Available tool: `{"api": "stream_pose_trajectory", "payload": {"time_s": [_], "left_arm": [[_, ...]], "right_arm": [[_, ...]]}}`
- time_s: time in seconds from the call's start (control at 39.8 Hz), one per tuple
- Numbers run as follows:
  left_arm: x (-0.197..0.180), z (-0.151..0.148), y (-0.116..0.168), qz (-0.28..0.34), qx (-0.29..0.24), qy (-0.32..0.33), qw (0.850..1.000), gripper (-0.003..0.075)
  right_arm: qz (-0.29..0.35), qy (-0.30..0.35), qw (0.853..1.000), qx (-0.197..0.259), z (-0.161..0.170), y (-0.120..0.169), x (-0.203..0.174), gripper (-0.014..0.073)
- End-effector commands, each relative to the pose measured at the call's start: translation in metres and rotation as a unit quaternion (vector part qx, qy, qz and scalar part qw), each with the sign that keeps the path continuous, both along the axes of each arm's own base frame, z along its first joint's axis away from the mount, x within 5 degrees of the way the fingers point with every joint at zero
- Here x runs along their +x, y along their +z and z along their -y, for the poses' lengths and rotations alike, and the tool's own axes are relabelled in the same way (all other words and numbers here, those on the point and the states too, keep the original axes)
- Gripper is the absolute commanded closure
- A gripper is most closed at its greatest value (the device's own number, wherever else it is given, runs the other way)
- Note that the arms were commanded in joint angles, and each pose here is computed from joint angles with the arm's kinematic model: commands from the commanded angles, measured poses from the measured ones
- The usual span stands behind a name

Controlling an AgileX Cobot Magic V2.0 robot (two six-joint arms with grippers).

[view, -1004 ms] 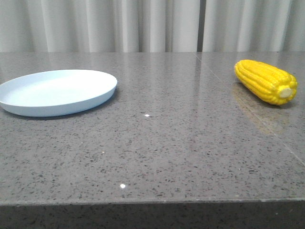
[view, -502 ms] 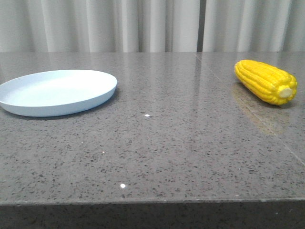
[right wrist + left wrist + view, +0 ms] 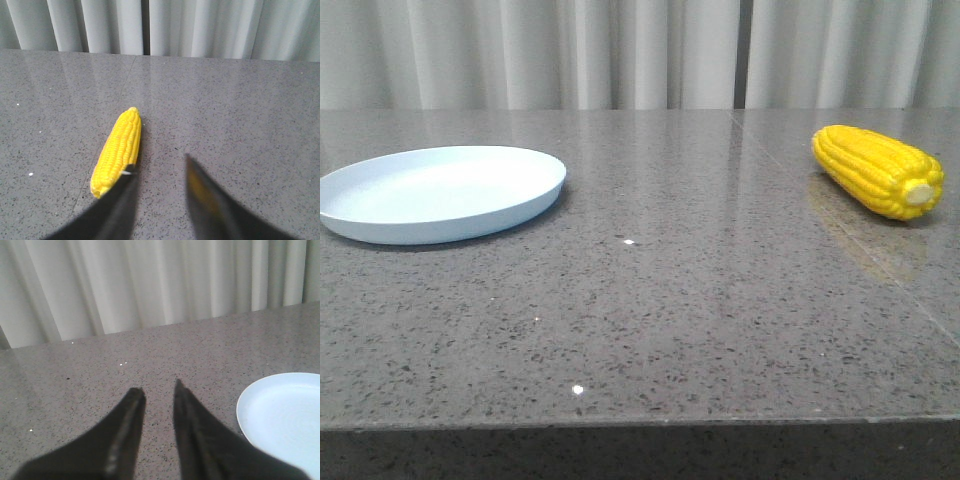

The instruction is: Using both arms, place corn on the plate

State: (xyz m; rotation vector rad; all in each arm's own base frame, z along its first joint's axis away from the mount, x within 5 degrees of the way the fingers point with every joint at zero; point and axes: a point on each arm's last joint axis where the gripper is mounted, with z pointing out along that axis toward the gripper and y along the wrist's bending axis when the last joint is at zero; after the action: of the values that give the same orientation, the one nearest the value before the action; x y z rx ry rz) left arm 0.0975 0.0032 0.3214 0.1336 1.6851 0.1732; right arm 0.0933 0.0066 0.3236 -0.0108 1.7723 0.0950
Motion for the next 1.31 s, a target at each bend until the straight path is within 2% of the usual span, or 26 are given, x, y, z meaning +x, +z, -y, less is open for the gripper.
{"api": "stream_pose_trajectory", "payload": {"time_s": [0.0,0.05,0.13,0.25,0.35,0.45,0.58,0.73,0.85,0.93,1.05,1.1,1.28], "left_arm": [[0.001,0.001,0.017,0.048,0.001,-0.006,0.999,0.0213],[0.001,0.001,0.017,0.048,0.001,-0.006,0.999,0.0111],[0.001,0.001,0.017,0.048,0.001,-0.006,0.999,0.006],[0.001,0.001,0.016,0.046,-0.002,-0.006,0.999,0.0062],[0.003,0.002,0.015,0.03,-0.031,-0.007,0.999,0.0062],[0.016,0.004,0.017,-0.012,-0.051,-0.011,0.999,0.0062],[0.046,0.012,0.025,-0.079,-0.048,-0.033,0.995,0.0062],[0.088,0.033,0.027,-0.189,-0.036,-0.067,0.979,0.0062],[0.125,0.048,0.021,-0.282,-0.043,-0.076,0.955,0.0062],[0.147,0.056,0.018,-0.317,-0.061,-0.076,0.943,0.0062],[0.179,0.063,0.008,-0.358,-0.062,-0.072,0.929,0.0068],[0.192,0.066,0.0,-0.381,-0.059,-0.069,0.92,0.0092],[0.22,0.072,-0.022,-0.433,-0.052,-0.062,0.898,0.0258]], "right_arm": [[0.057,-0.004,0.998,0.002,0.001,0.019,0.002,0.0022],[0.056,-0.004,0.998,0.002,0.001,0.018,0.002,-0.0052],[0.056,-0.004,0.998,0.002,0.001,0.018,0.002,-0.0062],[0.056,-0.004,0.998,0.002,0.001,0.018,0.002,-0.0056],[0.056,-0.004,0.998,0.002,0.001,0.018,0.002,-0.0056],[0.056,-0.004,0.998,0.002,0.001,0.018,0.002,-0.0056],[0.056,-0.004,0.998,0.002,0.001,0.018,0.002,-0.0056],[0.056,-0.004,0.998,0.002,0.001,0.018,0.002,-0.0056],[0.056,-0.004,0.998,0.002,0.001,0.018,0.002,-0.0056],[0.056,-0.004,0.998,0.002,0.001,0.018,0.002,-0.0056],[0.056,-0.004,0.998,0.002,0.001,0.018,0.002,-0.0056],[0.056,-0.004,0.998,0.002,0.001,0.018,0.002,-0.0056],[0.056,-0.004,0.998,0.002,0.001,0.018,0.002,-0.0056]]}}
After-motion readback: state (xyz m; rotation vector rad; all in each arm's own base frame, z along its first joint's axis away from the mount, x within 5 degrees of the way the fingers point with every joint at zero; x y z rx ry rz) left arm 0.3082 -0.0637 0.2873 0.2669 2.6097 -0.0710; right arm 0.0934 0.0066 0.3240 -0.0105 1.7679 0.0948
